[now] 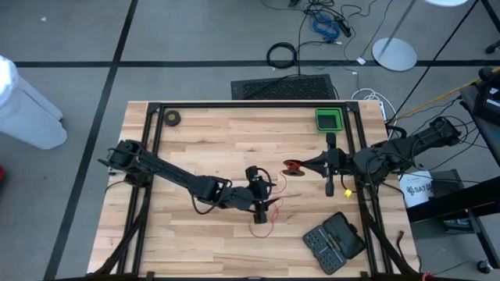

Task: Coil cords
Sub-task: Uncoil the red wire from the spool

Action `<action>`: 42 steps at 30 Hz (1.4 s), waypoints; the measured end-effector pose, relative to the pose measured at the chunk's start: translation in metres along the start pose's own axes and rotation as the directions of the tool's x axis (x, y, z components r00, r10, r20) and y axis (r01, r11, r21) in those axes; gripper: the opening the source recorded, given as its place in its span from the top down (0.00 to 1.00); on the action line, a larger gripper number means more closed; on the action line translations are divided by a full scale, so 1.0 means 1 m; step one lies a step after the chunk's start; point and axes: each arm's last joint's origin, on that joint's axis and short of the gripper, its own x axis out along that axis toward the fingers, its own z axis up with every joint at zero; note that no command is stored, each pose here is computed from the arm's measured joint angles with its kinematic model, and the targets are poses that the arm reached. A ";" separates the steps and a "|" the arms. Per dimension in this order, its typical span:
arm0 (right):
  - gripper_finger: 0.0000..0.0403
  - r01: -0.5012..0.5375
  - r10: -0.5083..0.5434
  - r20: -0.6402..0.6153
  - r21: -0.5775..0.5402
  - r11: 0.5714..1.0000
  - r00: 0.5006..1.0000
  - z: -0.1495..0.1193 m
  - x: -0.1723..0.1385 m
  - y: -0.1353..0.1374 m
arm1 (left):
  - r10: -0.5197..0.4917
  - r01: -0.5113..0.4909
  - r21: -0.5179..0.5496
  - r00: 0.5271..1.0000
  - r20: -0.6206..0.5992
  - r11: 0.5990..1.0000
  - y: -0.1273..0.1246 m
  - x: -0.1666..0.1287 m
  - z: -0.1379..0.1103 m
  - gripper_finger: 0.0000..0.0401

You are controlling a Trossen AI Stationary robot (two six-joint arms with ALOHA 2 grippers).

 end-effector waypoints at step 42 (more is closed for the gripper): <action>1.00 0.001 -0.001 -0.003 -0.006 1.000 1.000 0.000 0.001 0.000 | 0.157 -0.158 -0.003 0.987 -0.009 0.988 0.013 -0.072 0.034 0.99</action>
